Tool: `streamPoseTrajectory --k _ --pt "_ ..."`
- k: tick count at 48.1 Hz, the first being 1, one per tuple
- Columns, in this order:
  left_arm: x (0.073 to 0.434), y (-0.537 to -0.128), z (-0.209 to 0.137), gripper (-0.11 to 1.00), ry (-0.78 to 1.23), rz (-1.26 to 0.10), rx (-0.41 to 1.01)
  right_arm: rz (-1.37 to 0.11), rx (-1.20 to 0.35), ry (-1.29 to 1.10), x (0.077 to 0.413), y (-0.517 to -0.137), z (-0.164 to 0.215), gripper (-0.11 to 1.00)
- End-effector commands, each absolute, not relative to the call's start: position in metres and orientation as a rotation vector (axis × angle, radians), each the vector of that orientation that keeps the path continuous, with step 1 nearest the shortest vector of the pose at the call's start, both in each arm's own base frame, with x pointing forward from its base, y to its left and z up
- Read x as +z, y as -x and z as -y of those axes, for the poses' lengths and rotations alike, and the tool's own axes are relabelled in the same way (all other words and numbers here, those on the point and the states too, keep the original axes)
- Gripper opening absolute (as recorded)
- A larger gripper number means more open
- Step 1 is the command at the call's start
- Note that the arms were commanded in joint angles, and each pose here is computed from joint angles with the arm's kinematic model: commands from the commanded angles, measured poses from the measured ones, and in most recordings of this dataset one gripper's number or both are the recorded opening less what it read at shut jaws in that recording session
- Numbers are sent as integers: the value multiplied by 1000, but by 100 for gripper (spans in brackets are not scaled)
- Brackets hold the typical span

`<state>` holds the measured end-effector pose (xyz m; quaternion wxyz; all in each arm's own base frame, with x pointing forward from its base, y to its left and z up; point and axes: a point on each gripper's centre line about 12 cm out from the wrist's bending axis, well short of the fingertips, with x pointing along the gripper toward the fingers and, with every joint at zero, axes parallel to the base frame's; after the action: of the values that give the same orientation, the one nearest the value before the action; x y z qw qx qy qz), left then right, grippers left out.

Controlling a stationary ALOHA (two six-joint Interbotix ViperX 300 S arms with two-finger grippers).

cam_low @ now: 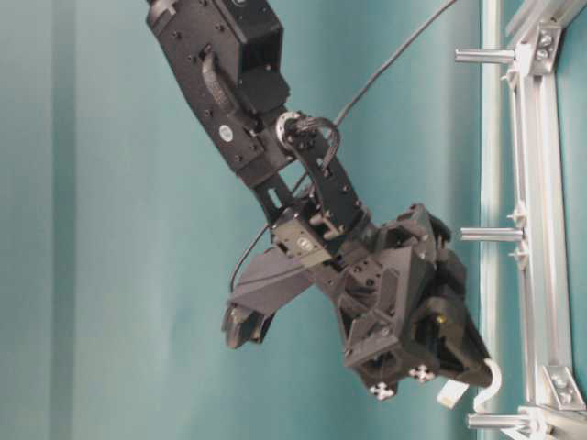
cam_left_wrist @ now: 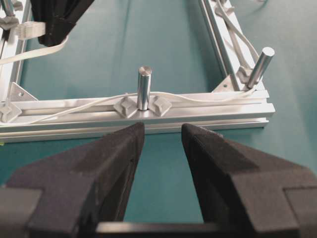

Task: Move the cable alternately left and right between 8 pins so it hooks onto each one.
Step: 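Drag the cable rightward along the top rail past the top pins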

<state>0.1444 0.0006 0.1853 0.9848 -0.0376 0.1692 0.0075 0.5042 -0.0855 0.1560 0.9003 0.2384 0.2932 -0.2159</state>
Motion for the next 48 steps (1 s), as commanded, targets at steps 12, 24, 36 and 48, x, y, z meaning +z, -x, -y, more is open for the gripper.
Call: streamPoseTrajectory --k 12,24,36,48 --pt "190 -146 0 50 77 -329 14 -656 -547 -458 186 -438 85 9" --pt "195 -140 0 50 74 -280 10 -658 -501 -415 189 -423 81 9" --pt "207 -129 0 49 74 -213 4 -654 -485 -338 203 -390 87 9" --pt "207 -129 0 50 74 -214 4 -587 -499 -384 203 -354 122 9"
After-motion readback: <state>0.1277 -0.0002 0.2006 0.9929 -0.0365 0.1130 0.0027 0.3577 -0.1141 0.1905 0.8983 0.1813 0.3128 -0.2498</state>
